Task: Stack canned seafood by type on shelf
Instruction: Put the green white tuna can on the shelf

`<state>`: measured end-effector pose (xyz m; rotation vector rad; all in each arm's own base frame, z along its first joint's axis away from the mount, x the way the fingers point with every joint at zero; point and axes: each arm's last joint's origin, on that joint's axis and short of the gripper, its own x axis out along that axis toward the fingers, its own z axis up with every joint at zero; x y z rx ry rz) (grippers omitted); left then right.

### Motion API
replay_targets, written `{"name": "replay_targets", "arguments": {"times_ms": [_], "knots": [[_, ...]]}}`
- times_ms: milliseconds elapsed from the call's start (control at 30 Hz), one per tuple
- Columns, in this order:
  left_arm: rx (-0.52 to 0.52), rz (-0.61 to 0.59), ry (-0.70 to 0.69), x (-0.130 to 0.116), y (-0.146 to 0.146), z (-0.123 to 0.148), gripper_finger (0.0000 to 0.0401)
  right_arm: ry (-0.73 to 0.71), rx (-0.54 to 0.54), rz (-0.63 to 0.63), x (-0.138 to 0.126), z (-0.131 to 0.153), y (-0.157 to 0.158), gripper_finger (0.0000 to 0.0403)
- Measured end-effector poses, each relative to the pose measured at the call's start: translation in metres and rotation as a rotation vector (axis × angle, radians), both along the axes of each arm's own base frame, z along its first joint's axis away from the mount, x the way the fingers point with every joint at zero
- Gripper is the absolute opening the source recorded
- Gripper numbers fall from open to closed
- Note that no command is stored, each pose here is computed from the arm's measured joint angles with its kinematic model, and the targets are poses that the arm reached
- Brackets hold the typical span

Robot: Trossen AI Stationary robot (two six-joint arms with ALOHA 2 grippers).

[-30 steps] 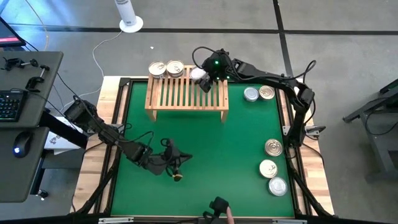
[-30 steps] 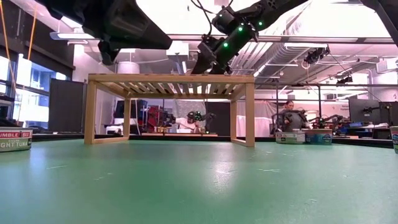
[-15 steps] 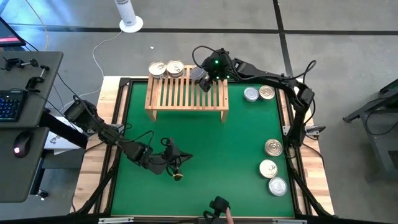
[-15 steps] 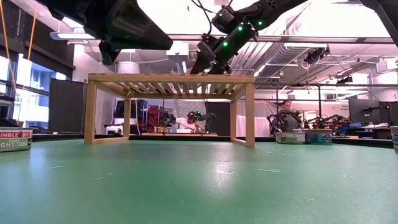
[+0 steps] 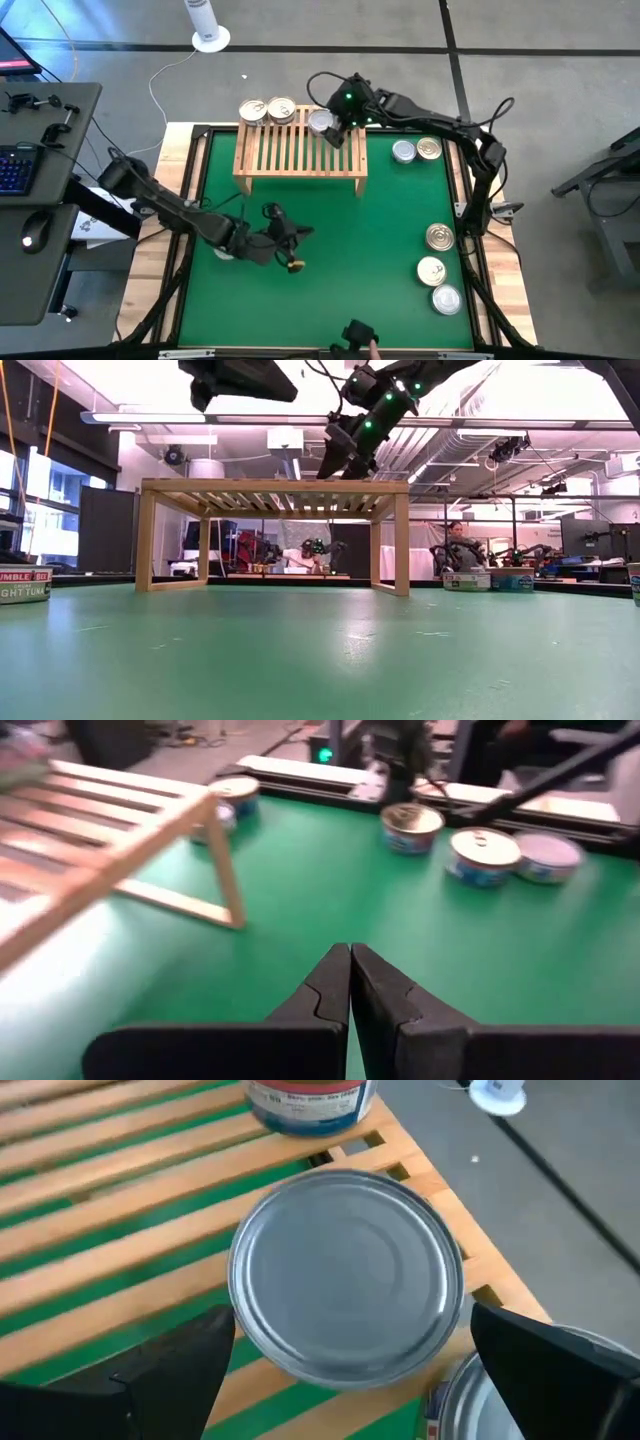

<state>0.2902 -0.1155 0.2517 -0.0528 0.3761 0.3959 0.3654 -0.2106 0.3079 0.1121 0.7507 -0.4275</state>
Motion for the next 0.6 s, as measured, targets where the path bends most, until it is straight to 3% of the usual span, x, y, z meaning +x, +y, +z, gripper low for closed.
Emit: {"name": "replay_targets", "arguments": {"times_ms": [233, 367, 433, 600], "knots": [[0.028, 0.094, -0.015, -0.011, 0.025, 0.021, 0.0, -0.015, -0.077, 0.029, 0.001, 0.016, 0.007, 0.0399], [0.063, 0.101, -0.014, -0.015, 0.034, 0.029, 0.0, -0.08, -0.026, 0.123, 0.005, 0.021, 0.01, 0.0393], [0.076, 0.095, -0.019, -0.018, 0.036, 0.034, 0.0, -0.091, 0.003, 0.153, 0.009, 0.016, 0.009, 0.0379], [0.071, 0.106, -0.007, -0.035, 0.033, 0.042, 0.0, -0.072, 0.034, 0.081, 0.011, 0.001, -0.006, 0.0305]]}}
